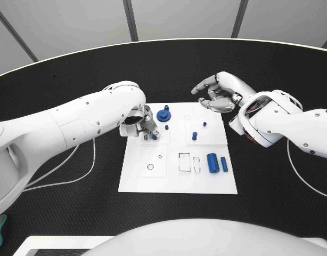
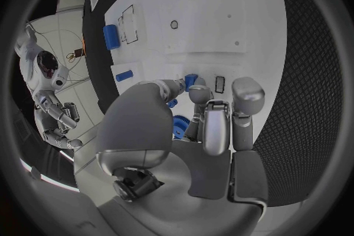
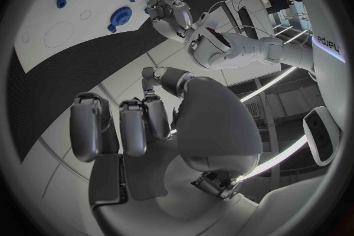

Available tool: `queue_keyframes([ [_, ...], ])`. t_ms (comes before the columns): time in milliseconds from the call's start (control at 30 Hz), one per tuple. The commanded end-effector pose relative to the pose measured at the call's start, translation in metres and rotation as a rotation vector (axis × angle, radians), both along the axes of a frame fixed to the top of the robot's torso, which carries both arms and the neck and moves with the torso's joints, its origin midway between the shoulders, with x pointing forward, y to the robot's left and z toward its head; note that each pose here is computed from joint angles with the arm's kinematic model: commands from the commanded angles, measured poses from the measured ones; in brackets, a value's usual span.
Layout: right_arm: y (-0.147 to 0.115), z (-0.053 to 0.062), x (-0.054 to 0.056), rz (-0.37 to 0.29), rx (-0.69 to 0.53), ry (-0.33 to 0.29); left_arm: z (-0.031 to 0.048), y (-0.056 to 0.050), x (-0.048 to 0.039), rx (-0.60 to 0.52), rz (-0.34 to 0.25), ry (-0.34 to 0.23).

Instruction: Assemble the parts on the task board

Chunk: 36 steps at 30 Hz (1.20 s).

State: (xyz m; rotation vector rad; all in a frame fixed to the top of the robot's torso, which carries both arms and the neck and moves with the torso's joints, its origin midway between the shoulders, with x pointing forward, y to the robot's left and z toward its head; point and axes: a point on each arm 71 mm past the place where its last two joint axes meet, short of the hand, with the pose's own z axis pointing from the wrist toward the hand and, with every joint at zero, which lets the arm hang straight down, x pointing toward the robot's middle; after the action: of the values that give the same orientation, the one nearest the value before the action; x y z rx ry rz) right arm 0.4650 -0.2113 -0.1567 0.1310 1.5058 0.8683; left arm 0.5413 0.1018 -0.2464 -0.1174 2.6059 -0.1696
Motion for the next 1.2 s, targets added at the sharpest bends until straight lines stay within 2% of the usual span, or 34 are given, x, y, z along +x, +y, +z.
queue_keyframes([
  [33, 0.000, 0.000, 0.000, 0.000, 0.000, 0.000, -0.0004, 0.003, 0.0007, 0.032, 0.024, 0.001],
  [500, -0.001, 0.000, 0.001, -0.002, 0.000, -0.001, -0.0008, 0.007, 0.0022, 0.020, 0.045, 0.000],
  [1200, -0.002, 0.000, 0.002, -0.005, -0.002, -0.002, 0.0002, 0.020, 0.0029, 0.010, 0.078, -0.014],
])
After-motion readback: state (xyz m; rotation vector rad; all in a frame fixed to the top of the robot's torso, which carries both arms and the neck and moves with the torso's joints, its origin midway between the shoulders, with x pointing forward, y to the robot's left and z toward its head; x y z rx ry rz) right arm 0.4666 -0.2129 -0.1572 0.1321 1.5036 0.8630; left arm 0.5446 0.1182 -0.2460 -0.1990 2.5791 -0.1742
